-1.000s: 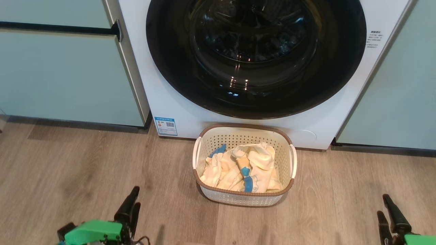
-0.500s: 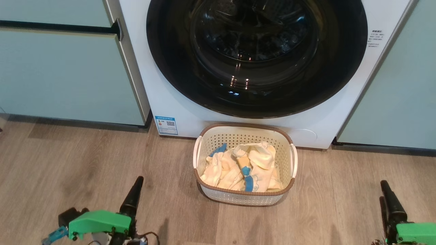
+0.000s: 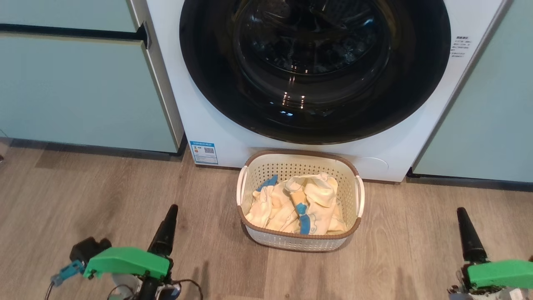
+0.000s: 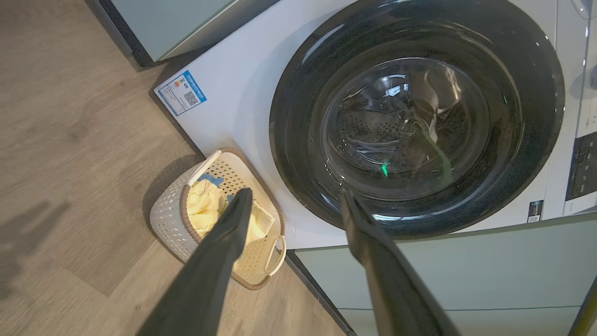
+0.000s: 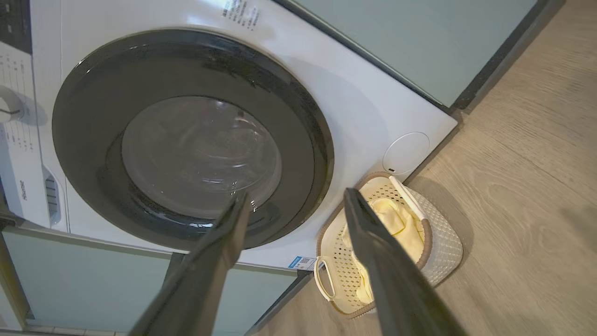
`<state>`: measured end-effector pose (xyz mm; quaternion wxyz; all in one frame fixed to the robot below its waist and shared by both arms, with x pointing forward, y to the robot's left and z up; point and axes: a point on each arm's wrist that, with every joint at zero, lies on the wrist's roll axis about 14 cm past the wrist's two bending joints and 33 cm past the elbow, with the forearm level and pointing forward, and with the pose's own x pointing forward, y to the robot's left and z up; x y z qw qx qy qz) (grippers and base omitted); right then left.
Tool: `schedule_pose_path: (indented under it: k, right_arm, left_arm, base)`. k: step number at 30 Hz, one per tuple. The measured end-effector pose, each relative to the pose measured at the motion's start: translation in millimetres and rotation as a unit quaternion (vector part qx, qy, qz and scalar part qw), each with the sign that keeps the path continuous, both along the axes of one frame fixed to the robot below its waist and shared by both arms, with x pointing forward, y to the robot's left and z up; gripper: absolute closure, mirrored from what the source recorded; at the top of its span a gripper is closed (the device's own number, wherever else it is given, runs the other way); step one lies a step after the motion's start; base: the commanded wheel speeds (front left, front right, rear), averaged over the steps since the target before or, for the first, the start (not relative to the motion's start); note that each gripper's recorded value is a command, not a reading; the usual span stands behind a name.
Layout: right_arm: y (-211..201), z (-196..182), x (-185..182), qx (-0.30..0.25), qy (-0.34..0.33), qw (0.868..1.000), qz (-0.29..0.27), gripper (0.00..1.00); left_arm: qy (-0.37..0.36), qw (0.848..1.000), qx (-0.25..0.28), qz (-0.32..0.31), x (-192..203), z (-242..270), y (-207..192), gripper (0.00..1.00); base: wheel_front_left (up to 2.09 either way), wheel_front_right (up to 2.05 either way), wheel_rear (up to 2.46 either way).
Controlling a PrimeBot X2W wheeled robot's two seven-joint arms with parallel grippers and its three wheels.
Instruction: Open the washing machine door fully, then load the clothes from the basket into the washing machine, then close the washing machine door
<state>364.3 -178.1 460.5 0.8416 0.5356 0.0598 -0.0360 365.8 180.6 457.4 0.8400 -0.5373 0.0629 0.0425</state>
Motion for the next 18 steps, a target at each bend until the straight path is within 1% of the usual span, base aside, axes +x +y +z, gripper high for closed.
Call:
schedule_pose_path:
  k: [9, 12, 18]
  right_arm:
    - [7, 10, 3, -0.074, -0.019, 0.997, 0.018, 0.00]
    - [10, 16, 7, -0.101, -0.031, 0.994, 0.025, 0.00]
    - [14, 24, 10, -0.143, -0.045, 0.988, 0.033, 0.00]
  left_arm:
    - [-0.025, 0.997, 0.073, -0.008, 8, 15, 0, 0.00]
    - [-0.032, 0.994, 0.104, -0.012, 9, 19, 0, 0.00]
    - [-0.042, 0.988, 0.146, -0.014, 11, 24, 1, 0.00]
  base:
    - [0.00, 0.00, 0.00]
    - [0.00, 0.00, 0.00]
    - [0.00, 0.00, 0.00]
